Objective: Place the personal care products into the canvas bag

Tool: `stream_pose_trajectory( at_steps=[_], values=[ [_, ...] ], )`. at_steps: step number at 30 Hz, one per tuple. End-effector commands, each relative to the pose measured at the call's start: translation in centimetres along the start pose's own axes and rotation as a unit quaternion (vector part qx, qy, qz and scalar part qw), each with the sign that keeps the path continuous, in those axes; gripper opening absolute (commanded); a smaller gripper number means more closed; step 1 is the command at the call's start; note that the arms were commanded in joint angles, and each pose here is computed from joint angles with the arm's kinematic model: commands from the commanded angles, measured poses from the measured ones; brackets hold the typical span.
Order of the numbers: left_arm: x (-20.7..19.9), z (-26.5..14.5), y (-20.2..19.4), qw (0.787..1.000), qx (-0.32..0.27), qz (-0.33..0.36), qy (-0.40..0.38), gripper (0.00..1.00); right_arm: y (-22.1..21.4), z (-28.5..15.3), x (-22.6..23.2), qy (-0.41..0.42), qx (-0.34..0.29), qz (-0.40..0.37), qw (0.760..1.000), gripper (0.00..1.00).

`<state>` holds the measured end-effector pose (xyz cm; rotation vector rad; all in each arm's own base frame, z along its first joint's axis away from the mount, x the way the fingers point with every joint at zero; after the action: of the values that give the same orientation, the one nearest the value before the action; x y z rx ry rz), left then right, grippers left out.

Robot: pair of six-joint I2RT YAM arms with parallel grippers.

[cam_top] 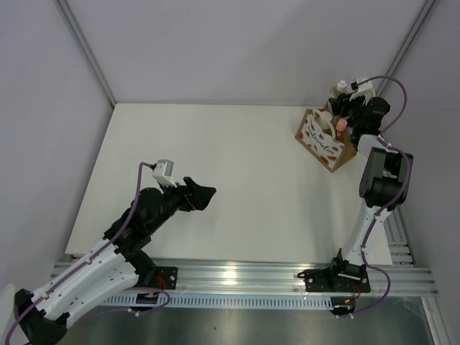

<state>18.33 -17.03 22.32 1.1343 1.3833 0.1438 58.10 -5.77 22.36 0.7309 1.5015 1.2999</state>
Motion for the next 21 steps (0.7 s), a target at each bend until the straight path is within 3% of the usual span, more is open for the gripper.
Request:
stream_pose_trajectory(
  at_steps=[1, 11, 12, 15, 18, 21],
  values=[
    [-1.4, -0.1, 1.2, 0.999, -0.018, -0.009, -0.025, 1.00, 3.0, -0.6, -2.4, -0.058, -0.026, -0.074, 0.995, 0.00],
    [-1.1, 0.1, 1.1, 1.000, -0.017, -0.007, -0.016, 0.99, 2.7, -0.4, -1.2, -0.002, -0.046, -0.007, 0.999, 0.01],
    [-1.2, 0.1, 1.1, 1.000, -0.016, -0.007, -0.017, 0.99, 2.9, -0.4, -1.2, -0.005, -0.050, 0.000, 0.999, 0.14],
    [-1.2, 0.0, 1.2, 1.000, -0.019, -0.008, -0.019, 0.99, 3.4, -0.5, -1.4, -0.019, -0.057, 0.005, 0.998, 0.35],
    [-1.3, -0.1, 1.3, 1.000, -0.020, -0.008, -0.021, 0.99, 3.8, -0.6, -1.6, -0.028, -0.059, 0.010, 0.998, 0.47],
    [-1.3, -0.2, 1.3, 1.000, -0.020, -0.008, -0.022, 0.99, 4.4, -0.9, -1.7, -0.032, -0.062, 0.011, 0.998, 0.48]
  ],
)
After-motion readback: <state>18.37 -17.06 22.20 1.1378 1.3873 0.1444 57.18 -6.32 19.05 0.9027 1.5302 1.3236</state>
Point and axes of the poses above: each gripper's point midway between its finger pads, its own z axis out along the fingers, its own x axis along the line the jaws close on, y = z × x, the point moved 4 cm from there along -z, back along the fingers, and after that the axes turned 9 degrees about -z, right-handed, at the moved point
